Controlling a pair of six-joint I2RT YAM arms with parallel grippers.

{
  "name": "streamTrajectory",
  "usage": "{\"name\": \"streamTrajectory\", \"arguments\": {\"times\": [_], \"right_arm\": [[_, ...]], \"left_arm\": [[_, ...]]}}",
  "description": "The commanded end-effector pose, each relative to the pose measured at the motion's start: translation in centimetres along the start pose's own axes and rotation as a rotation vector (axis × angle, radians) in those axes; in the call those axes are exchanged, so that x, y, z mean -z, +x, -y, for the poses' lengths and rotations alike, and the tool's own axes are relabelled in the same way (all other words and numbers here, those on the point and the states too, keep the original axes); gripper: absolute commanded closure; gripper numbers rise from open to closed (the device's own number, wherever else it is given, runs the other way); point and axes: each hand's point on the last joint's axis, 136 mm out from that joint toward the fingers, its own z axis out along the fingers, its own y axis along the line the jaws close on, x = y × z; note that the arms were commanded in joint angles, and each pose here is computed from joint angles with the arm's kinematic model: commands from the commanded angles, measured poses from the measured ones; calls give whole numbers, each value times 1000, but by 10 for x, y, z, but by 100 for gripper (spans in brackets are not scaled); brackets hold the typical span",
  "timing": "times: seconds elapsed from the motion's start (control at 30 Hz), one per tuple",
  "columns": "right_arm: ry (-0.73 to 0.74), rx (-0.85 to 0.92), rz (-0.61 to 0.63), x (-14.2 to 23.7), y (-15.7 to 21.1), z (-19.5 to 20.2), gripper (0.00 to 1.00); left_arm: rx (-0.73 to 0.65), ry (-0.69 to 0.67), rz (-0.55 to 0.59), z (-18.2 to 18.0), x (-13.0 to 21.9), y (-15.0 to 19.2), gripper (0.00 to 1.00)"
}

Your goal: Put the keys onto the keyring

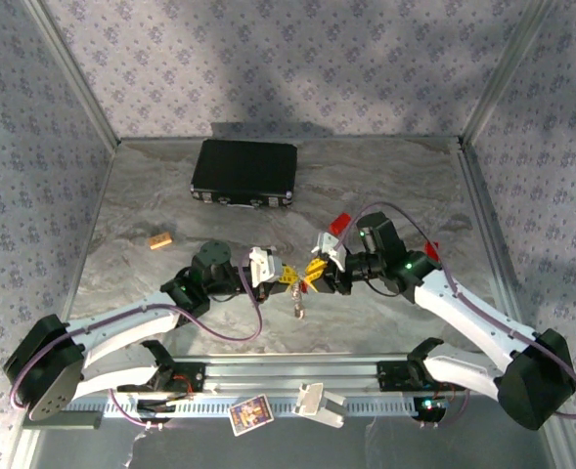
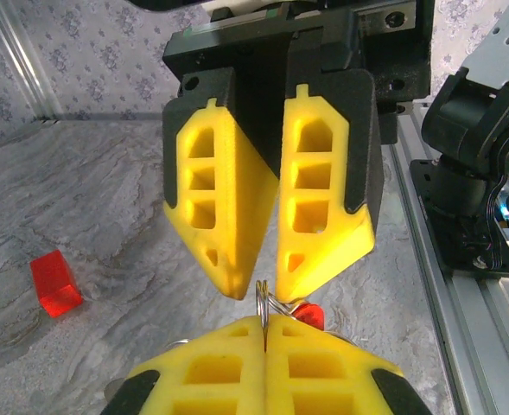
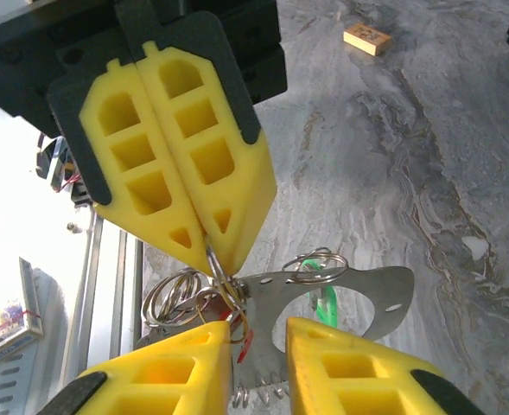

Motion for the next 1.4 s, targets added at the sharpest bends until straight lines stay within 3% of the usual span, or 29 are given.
{"name": "streamTrajectory", "arguments": {"times": [0.0,0.23,0.63,0.77,0.87,1.17,1.37], "right_arm": [[-34,9,26,1,-10,-5,83],[-56,-1,18,0,-7,-6,100],[-62,-14,4,-5,-4,1,100],[-20,30,39,4,-10,-1,80],[-17,64,55,8,-12,-5,75],[-65,80,67,1,-17,-13,73],[-68,81,63,-2,-18,-12,82]], "left_arm": [[-42,16,78,4,4,-23,100],[-49,19,90,5,5,-28,100],[-76,8,86,7,6,-32,100],[-68,10,73,7,5,-27,100],[-65,14,72,8,4,-25,100],[-61,19,76,7,2,-27,100],[-60,23,80,8,2,-28,100]]}}
